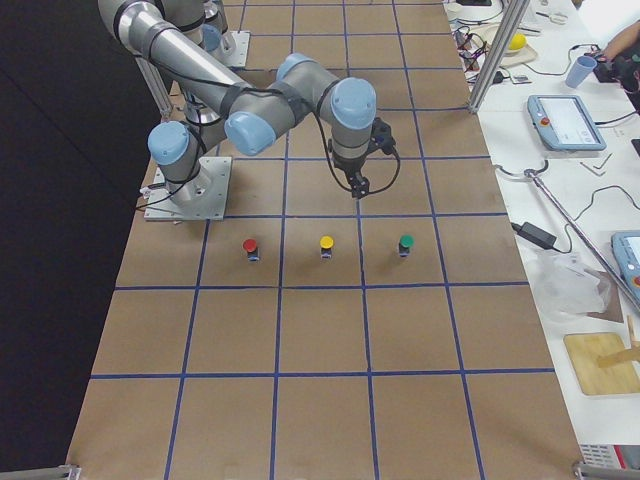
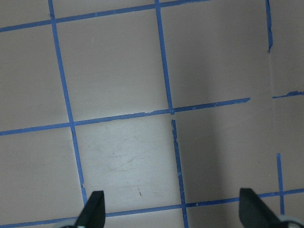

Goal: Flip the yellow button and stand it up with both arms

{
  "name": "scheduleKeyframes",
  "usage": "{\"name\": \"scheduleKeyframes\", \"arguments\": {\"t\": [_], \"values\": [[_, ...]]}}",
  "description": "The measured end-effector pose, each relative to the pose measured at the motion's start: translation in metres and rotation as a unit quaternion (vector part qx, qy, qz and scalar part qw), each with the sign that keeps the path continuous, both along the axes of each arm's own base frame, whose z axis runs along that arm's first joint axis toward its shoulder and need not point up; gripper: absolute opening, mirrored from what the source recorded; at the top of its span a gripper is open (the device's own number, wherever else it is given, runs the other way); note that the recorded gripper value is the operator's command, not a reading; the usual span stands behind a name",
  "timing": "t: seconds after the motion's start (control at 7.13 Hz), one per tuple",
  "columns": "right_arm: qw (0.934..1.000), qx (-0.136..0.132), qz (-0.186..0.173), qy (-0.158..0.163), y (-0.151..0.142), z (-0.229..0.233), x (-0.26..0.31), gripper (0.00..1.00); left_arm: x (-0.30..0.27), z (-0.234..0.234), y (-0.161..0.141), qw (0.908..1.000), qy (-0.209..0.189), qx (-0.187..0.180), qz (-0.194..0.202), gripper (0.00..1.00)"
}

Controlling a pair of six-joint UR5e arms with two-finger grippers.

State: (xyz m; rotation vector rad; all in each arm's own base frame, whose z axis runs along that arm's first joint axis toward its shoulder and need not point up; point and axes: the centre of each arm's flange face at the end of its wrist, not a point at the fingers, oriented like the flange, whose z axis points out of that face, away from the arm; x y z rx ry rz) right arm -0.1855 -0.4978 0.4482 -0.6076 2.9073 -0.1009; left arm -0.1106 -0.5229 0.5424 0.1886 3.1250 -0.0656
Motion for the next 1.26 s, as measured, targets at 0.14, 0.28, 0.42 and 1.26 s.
{"name": "scheduleKeyframes", "arguments": {"t": [0.14, 0.28, 0.42, 1.26], "values": [[0.9992, 0.013, -0.033, 0.018, -0.011, 0.023, 0.045, 1.00, 0.000, 0.001, -0.001, 1.0000, 0.000, -0.001, 0.000, 1.00], [0.9967, 0.025, -0.067, 0.037, -0.020, 0.043, 0.099, 1.00, -0.001, 0.001, -0.003, 1.0000, 0.001, -0.001, 0.000, 1.00], [0.9934, 0.034, -0.092, 0.060, -0.023, 0.059, 0.156, 1.00, -0.003, 0.001, -0.004, 1.0000, 0.003, -0.001, 0.000, 1.00], [0.9720, 0.041, -0.210, 0.096, -0.019, 0.073, 0.302, 1.00, -0.009, 0.007, 0.001, 1.0000, 0.002, -0.008, -0.002, 1.00]]}}
